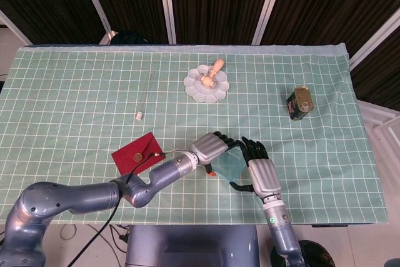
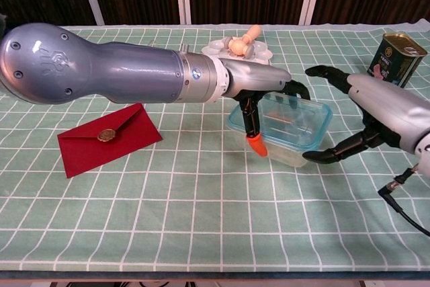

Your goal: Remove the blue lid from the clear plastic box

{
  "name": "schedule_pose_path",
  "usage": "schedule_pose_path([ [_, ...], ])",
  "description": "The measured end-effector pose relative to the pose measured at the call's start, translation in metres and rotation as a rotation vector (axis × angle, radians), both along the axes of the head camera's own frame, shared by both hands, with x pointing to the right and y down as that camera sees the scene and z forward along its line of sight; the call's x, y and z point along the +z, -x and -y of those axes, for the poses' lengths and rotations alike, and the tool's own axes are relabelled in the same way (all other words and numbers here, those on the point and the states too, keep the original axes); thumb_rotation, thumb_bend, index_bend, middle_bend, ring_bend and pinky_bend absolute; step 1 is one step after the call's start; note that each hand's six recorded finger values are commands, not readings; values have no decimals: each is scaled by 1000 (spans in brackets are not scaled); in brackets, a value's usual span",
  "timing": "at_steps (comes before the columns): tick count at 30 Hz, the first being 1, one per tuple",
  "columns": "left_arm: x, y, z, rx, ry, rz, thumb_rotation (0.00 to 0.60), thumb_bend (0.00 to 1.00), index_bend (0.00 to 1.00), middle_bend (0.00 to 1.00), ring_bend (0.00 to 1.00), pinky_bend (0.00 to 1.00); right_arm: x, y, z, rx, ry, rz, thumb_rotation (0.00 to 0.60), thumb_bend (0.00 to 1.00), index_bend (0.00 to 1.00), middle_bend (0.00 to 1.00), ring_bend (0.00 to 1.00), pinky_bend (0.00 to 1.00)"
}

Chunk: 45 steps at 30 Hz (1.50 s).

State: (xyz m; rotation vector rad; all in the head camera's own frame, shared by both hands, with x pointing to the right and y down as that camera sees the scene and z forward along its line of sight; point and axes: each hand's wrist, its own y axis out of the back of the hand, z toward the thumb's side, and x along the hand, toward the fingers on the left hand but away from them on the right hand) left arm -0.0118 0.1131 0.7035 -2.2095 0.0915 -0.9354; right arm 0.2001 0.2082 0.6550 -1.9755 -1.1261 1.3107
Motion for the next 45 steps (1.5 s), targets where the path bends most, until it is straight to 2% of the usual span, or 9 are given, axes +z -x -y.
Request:
schedule_pose_path([
  [8, -3, 1, 7, -28, -17, -14, 600, 189, 301, 305, 305, 399, -1, 0, -2, 8, 12, 10, 600, 232, 0, 0, 0, 0],
  [32, -2, 4, -1, -5, -7, -1, 600, 189, 300, 305, 305, 399, -1, -1, 0, 30, 3, 30, 600, 232, 0, 0, 0, 0],
  [45, -5, 2, -4, -12, 46, -4, 600, 189, 295, 304, 302, 399, 0, -4, -1, 69, -15, 79, 600, 233, 0, 0, 0, 0],
])
